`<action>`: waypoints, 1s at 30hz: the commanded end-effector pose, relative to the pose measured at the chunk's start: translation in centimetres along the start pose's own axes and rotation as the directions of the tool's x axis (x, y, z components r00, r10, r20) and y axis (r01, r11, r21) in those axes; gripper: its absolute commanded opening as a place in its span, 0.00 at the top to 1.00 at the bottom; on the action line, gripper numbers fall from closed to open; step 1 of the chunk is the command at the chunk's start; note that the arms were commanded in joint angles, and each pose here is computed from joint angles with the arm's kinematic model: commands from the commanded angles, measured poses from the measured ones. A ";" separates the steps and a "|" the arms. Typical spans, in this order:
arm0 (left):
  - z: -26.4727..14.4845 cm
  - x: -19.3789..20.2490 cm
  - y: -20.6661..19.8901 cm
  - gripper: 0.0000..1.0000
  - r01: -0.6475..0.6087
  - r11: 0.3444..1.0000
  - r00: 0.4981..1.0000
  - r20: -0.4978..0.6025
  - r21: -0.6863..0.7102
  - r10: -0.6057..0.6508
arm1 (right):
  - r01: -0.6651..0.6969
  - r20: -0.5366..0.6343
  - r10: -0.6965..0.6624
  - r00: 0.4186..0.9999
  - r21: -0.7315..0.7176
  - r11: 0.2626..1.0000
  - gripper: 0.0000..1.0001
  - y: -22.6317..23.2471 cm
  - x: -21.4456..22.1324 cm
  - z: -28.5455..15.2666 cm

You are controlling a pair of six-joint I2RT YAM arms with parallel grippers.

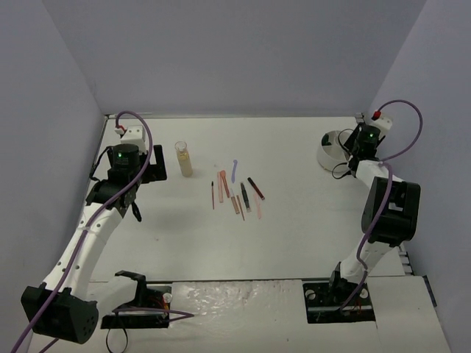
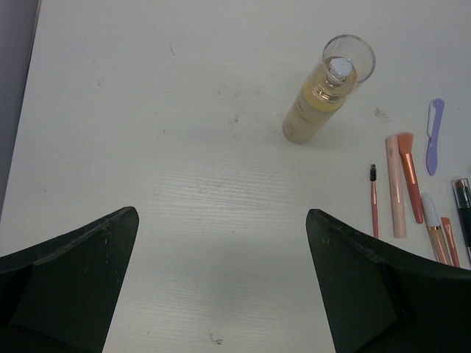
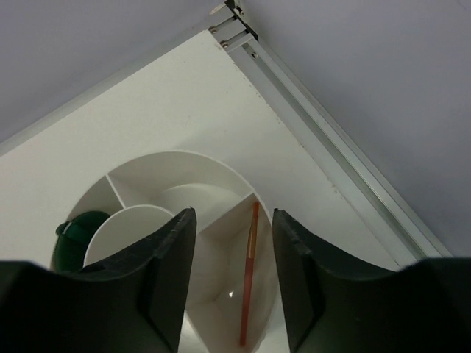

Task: Organize the makeup

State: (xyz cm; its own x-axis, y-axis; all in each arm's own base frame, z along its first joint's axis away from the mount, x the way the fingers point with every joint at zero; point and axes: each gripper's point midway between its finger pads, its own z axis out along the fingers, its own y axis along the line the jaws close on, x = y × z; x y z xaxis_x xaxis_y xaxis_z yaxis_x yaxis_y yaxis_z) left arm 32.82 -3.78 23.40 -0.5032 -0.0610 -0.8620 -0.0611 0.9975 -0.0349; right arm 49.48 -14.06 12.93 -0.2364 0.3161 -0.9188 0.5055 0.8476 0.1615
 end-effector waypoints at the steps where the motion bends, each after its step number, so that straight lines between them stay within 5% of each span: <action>1: -0.8 -2.8 -0.1 0.03 0.015 1.000 0.996 0.084 0.014 -0.016 | -0.045 0.171 0.062 0.983 -0.103 0.994 0.55 2.7 -8.1 -5.3; 9: -1.1 -3.0 -0.2 0.03 0.022 0.999 0.995 0.093 0.025 -0.024 | 0.128 0.065 -0.113 0.991 -0.291 0.948 0.54 10.9 -7.2 -12.8; 20: -1.1 -2.9 -0.3 0.03 0.018 0.999 0.996 0.085 0.030 -0.020 | 0.221 -0.187 -0.426 0.885 -0.636 0.740 0.53 23.0 7.4 -23.4; 30: -0.9 -2.6 -0.3 0.03 0.019 0.999 0.997 0.071 0.030 -0.021 | 0.254 -0.239 -0.554 0.797 -0.700 0.668 0.56 26.9 16.0 -28.5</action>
State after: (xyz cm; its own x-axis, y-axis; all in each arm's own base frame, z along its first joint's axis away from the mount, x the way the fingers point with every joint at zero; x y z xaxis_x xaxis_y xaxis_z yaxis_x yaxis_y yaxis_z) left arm 32.71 -4.00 23.38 -0.5072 -0.0640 -0.8594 -0.0468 0.9978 -0.0467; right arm 35.64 24.04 12.08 -0.6809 -0.1488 -0.7171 -0.3253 0.9387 0.1141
